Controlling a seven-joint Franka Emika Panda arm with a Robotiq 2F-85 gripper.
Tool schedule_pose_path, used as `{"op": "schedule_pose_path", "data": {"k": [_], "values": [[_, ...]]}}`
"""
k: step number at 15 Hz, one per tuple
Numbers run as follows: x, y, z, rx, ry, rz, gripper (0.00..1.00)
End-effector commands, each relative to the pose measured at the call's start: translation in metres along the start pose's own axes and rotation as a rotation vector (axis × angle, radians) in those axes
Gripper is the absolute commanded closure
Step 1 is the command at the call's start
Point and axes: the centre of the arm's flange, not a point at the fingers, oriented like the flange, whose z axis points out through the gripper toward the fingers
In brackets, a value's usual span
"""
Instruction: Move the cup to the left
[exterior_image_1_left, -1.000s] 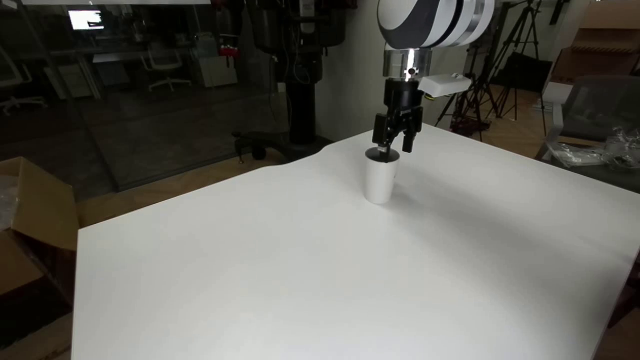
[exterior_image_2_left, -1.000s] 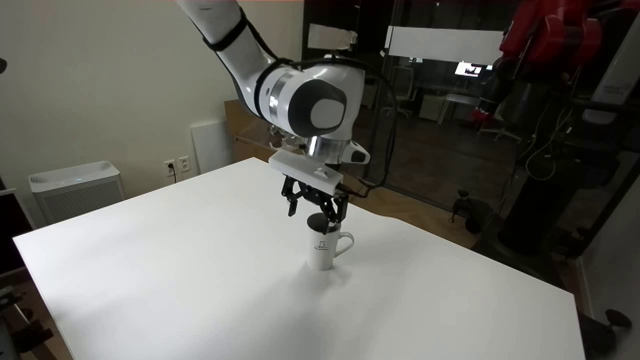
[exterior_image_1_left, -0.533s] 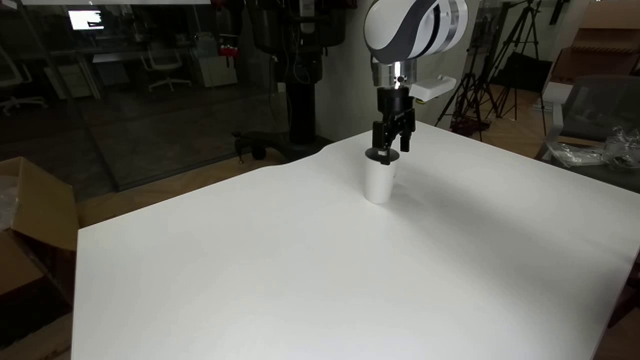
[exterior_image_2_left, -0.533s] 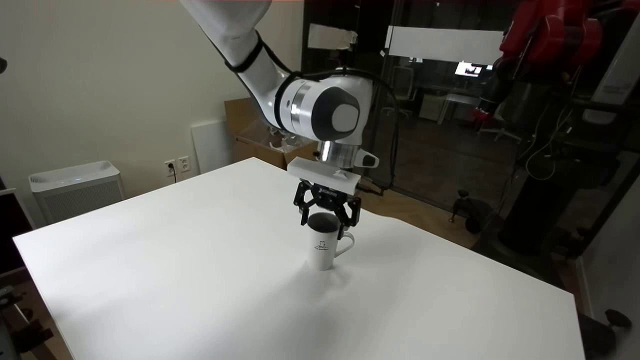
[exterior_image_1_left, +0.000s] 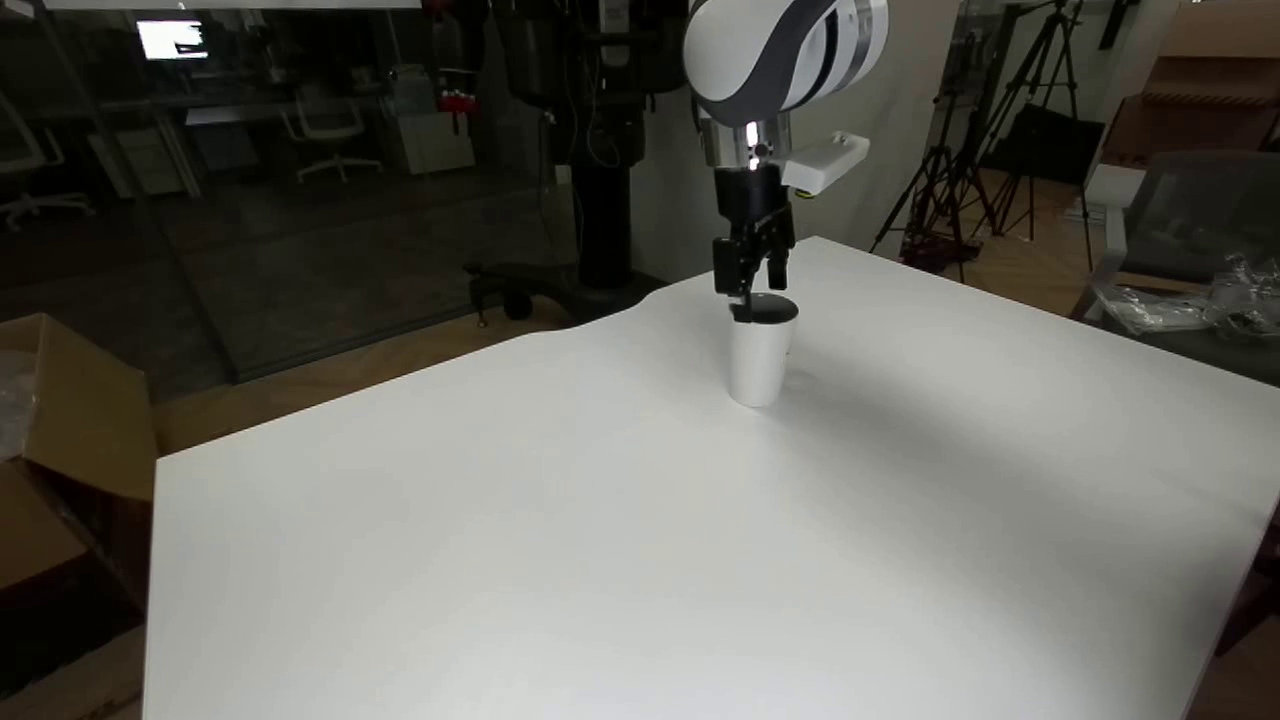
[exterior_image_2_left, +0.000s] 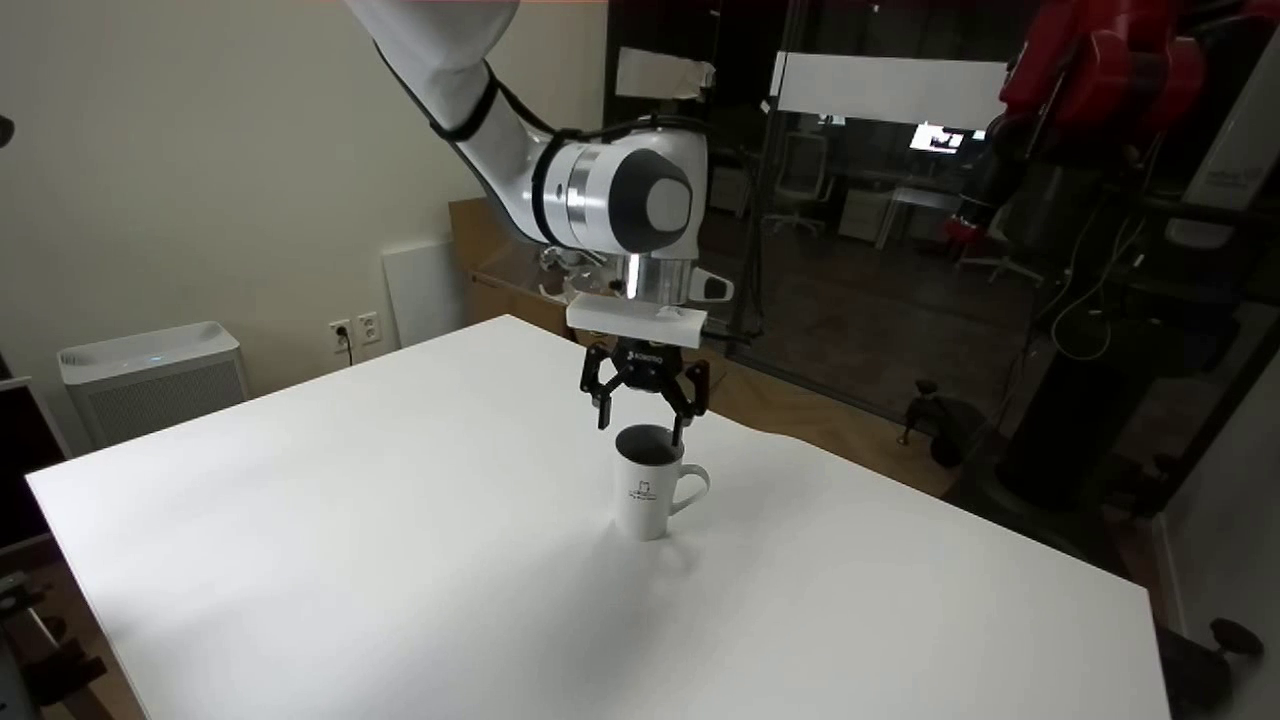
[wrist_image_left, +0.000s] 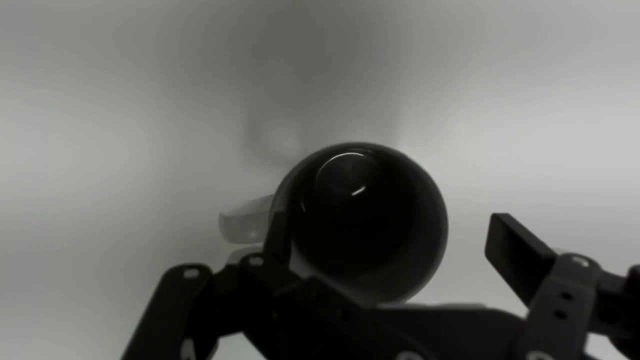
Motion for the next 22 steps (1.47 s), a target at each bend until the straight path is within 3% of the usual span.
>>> {"op": "schedule_pose_path", "data": {"k": [1, 9, 17, 18, 19, 20, 21, 22], "values": [[0.013, -0.003, -0.006, -0.005, -0.033, 0.012, 0.0], [0.011, 0.002, 0.007, 0.032, -0.087, 0.026, 0.0], [0.032, 0.001, 0.033, 0.026, -0.158, 0.008, 0.0], [0.034, 0.0, 0.034, 0.023, -0.163, 0.005, 0.25], [0.036, -0.001, 0.035, 0.022, -0.165, 0.003, 0.25], [0.038, -0.004, 0.037, 0.02, -0.166, -0.001, 0.21], [0.041, -0.006, 0.039, 0.018, -0.17, -0.005, 0.09], [0.043, -0.008, 0.041, 0.017, -0.173, -0.01, 0.08]]}}
